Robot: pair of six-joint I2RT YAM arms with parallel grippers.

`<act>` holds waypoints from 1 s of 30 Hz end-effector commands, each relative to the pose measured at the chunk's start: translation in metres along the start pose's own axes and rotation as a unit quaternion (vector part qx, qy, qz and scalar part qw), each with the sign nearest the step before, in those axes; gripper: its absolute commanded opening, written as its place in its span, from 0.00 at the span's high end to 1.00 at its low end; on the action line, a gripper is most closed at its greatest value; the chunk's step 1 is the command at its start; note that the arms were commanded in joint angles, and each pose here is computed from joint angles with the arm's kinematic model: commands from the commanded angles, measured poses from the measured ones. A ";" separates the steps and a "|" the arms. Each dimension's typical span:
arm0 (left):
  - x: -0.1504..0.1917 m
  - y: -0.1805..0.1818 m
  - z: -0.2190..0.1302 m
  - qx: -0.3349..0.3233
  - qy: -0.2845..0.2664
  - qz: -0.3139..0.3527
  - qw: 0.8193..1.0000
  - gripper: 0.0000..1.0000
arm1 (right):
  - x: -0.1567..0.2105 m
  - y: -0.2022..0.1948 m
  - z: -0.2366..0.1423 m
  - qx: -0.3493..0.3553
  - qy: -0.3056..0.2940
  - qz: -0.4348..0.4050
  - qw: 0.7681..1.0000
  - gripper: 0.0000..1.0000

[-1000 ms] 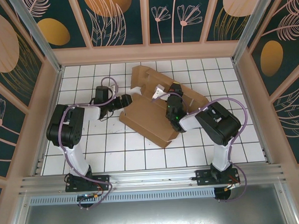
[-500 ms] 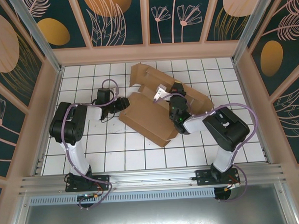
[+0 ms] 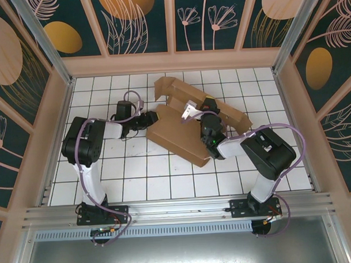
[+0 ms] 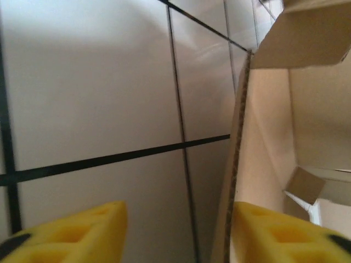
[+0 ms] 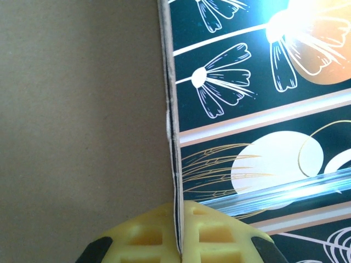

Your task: Fold the paper box

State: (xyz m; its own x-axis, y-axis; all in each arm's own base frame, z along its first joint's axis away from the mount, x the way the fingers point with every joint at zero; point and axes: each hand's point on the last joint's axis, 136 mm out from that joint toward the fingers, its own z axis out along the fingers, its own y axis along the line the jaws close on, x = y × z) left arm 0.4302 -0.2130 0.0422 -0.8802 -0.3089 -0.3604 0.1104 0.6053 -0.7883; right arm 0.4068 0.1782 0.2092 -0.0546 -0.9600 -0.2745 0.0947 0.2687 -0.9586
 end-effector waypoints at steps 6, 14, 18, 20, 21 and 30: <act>-0.001 0.058 -0.011 -0.139 -0.015 -0.004 0.990 0.43 | -0.001 -0.021 -0.003 0.036 -0.004 0.053 0.998 1.00; -0.006 0.008 -0.010 0.006 -0.011 -0.008 1.000 0.64 | 0.009 -0.017 -0.003 0.025 0.006 0.052 0.998 1.00; -0.004 -0.007 -0.010 0.049 0.010 -0.006 0.999 0.79 | 0.013 -0.016 -0.003 0.024 0.011 0.053 0.998 1.00; 0.000 -0.014 -0.012 0.068 0.022 0.000 0.997 0.82 | 0.014 -0.015 -0.003 0.022 0.013 0.052 0.998 1.00; 0.002 -0.018 -0.013 0.080 0.029 0.002 0.996 0.83 | 0.014 -0.015 -0.002 0.023 0.013 0.053 0.998 1.00; 0.008 -0.038 -0.019 0.145 0.061 -0.001 0.987 1.00 | 0.018 -0.017 0.000 0.025 0.017 0.056 0.998 1.00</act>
State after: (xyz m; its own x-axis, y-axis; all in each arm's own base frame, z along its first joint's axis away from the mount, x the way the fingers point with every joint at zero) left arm 0.4127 -0.2224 0.0715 -0.9208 -0.2303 -0.3148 0.1934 0.4311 -0.8813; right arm 0.4073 0.1652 0.2027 -0.0776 -0.9497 -0.3035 0.0960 0.2959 -0.9504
